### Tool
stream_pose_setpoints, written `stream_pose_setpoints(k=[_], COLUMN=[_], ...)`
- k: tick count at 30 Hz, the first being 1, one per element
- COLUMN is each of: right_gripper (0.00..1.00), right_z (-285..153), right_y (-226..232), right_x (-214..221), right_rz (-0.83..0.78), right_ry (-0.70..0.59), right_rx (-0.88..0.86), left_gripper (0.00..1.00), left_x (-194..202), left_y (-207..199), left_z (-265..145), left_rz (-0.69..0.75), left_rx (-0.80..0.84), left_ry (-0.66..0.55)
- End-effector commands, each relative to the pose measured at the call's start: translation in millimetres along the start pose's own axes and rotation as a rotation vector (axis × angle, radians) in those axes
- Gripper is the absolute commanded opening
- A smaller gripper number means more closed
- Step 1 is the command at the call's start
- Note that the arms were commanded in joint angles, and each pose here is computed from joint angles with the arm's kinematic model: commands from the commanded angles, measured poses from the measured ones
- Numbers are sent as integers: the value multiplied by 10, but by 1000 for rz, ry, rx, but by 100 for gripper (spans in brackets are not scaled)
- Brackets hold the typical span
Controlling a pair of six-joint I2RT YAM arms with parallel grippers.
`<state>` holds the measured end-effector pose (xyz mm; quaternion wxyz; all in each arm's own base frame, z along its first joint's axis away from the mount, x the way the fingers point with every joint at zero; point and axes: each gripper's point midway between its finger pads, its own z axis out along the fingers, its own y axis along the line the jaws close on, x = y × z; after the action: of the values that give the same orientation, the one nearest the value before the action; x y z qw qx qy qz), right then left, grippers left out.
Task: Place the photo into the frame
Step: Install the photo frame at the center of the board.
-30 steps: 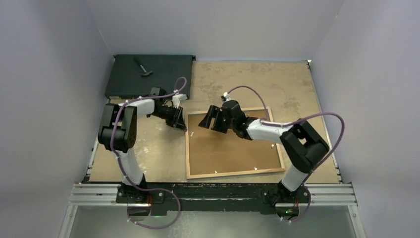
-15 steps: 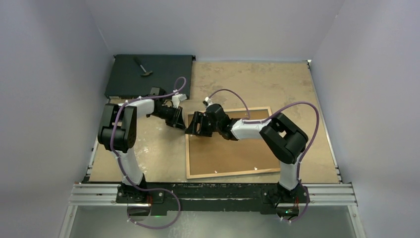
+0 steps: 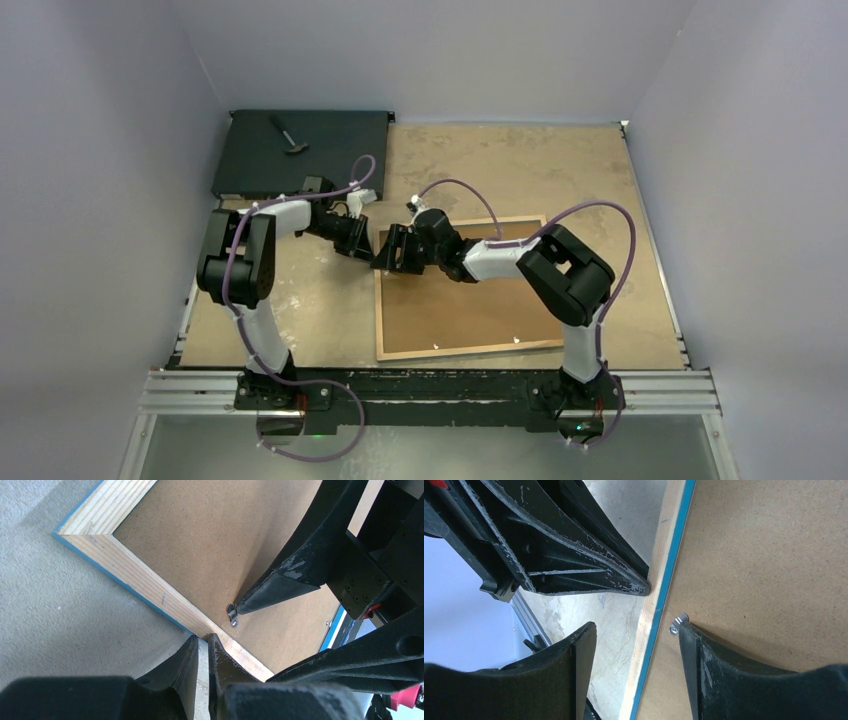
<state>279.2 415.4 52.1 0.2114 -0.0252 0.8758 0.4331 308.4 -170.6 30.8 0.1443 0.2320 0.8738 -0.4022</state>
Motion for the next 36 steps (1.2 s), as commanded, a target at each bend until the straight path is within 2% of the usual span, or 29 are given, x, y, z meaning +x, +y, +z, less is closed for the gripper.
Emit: stream_pose_setpoints(k=[1,19,36], right_gripper=[63,57,55], right_z=[53,155,157], right_y=[110,107,183], right_x=[23,122,129], right_rz=[-5,-34,-105], right_ry=[19,66,101], right_rx=[-37,-76,-102], left_gripper=[7,4,2], left_x=[-12,-35,-86], left_y=[4,12,-4], left_z=[-9,-15,-50], left_rz=[58,64,71], left_rx=[-14,-20,-26], left_ry=[-10,-9,-14])
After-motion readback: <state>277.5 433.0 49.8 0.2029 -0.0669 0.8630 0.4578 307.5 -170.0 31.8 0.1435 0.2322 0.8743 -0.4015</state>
